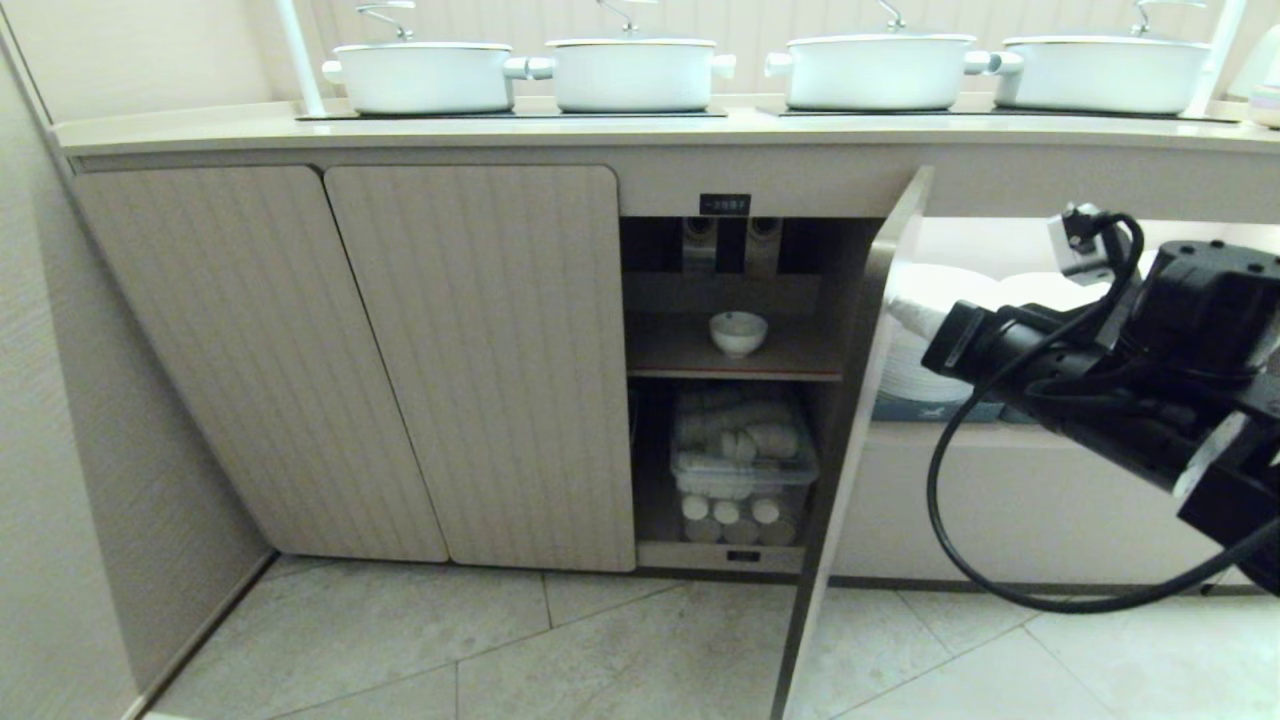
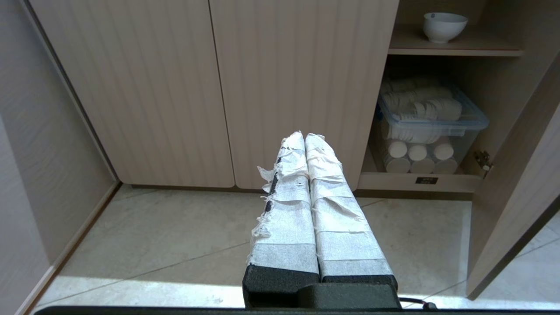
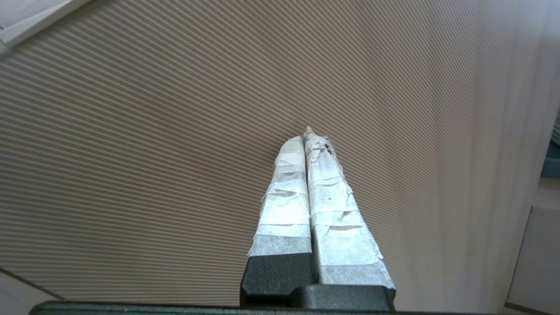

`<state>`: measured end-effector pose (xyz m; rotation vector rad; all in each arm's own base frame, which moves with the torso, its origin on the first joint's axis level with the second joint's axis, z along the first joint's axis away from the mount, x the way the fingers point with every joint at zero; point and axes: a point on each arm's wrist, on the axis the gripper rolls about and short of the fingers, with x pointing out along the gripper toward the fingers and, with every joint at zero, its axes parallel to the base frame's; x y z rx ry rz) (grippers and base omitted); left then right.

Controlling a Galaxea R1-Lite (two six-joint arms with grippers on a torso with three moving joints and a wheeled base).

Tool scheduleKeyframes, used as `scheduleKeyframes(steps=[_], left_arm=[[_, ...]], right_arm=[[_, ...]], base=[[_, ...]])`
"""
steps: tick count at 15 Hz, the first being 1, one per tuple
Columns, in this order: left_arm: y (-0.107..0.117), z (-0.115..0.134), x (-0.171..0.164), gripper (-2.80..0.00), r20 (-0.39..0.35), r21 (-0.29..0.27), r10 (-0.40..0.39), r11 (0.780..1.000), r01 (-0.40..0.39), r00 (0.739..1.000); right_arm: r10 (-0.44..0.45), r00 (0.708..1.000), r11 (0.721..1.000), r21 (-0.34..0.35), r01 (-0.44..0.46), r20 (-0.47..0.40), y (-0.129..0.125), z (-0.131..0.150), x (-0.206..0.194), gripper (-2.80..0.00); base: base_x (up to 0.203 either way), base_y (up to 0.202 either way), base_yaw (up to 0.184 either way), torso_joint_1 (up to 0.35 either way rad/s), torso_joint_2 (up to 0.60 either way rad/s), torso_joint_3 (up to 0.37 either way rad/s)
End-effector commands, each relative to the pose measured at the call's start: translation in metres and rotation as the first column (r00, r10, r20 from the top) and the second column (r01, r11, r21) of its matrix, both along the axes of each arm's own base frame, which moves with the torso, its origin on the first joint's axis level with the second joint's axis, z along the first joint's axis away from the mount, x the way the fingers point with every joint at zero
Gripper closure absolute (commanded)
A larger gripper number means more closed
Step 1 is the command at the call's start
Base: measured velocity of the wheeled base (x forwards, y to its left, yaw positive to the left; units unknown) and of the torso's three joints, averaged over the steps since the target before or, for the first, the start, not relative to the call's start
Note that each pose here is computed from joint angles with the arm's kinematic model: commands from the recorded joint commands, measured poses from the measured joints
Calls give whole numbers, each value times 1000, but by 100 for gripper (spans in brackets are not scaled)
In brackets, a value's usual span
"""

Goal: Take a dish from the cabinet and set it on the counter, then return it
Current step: Close the cabinet door

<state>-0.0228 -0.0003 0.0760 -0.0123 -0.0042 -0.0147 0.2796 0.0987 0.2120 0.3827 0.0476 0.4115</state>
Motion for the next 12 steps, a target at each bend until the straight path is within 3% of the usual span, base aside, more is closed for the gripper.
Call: scheduleKeyframes(steps=[1,6,9,12], left_arm=[[0,0,0,0,0,0,-1,1000,1,1000],[0,0,0,0,1,0,-1,1000,1,1000],[0,0,0,0,0,-1,-1,1000,1,1000],[0,0,0,0,0,0,-1,1000,1,1000]], right_arm=[[6,1000,1000,-7,-6,-7,4,-6,7,0],[-8,1000,999,-38,9,17,15,-18,38,0],[-140,990,989,-47,141,32,34,-25,64,0],[-168,985,984,-45,170,40,51,-32,87,0]], base=[[0,0,0,0,0,0],[0,0,0,0,0,0],[0,0,0,0,0,0],[0,0,0,0,0,0]])
